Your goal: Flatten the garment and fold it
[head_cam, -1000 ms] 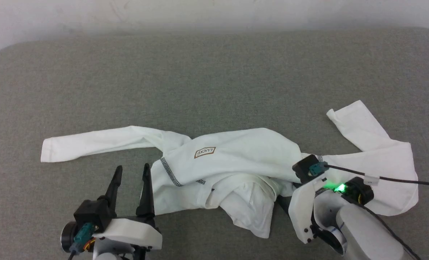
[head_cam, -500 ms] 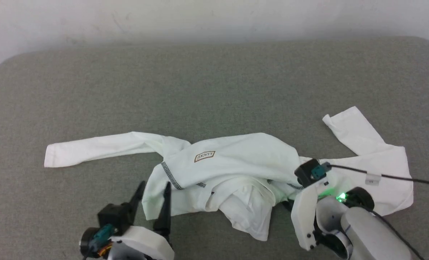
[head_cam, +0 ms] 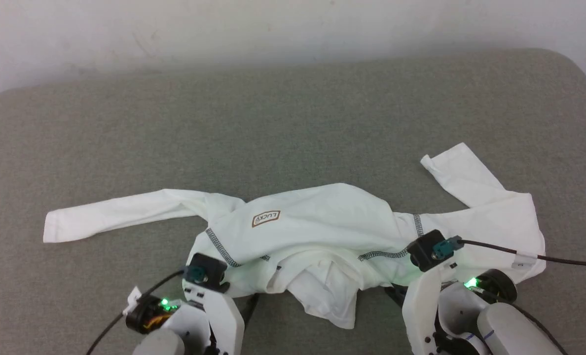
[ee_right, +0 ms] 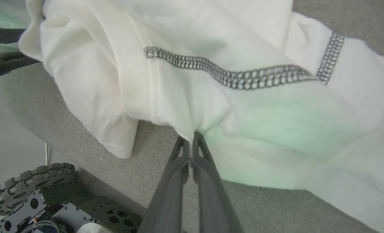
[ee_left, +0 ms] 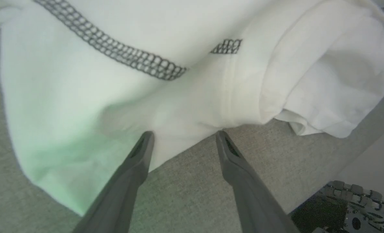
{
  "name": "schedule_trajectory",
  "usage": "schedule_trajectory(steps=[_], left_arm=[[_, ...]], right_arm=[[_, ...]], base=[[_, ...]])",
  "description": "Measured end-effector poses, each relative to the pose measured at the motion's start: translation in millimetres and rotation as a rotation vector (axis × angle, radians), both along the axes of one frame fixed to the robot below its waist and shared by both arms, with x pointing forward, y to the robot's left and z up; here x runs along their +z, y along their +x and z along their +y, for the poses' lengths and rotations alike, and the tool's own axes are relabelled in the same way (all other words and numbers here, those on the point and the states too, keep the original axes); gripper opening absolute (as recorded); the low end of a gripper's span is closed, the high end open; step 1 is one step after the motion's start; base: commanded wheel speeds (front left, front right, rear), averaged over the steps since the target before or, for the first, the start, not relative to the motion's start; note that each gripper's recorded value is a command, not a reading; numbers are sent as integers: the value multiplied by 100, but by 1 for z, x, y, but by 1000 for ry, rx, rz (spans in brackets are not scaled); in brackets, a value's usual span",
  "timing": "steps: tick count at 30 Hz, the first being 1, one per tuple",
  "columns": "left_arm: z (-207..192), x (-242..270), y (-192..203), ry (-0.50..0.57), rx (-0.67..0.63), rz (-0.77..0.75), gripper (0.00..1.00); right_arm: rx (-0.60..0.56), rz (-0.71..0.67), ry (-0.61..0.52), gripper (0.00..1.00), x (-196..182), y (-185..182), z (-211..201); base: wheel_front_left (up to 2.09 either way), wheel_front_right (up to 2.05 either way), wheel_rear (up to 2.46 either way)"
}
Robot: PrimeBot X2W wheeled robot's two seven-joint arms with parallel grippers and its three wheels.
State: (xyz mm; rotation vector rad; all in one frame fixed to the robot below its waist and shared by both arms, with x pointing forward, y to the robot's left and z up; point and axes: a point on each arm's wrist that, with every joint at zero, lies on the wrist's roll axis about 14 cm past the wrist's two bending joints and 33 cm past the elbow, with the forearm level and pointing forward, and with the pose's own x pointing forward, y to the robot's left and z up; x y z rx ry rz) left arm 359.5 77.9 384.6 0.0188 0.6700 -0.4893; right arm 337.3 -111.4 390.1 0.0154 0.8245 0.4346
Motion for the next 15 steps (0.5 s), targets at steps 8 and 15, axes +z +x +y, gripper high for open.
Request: schedule_trajectory(steps=[8,15], left_arm=[[-4,-25,5,176,-137,186,100],[-13,-23,7,174,-167,193,0]], right_arm=[[-36,2,20,0,3,-3,-4],[-78,-29,33,0,8,-1,-12]], base=[[0,0,0],[0,0,0]])
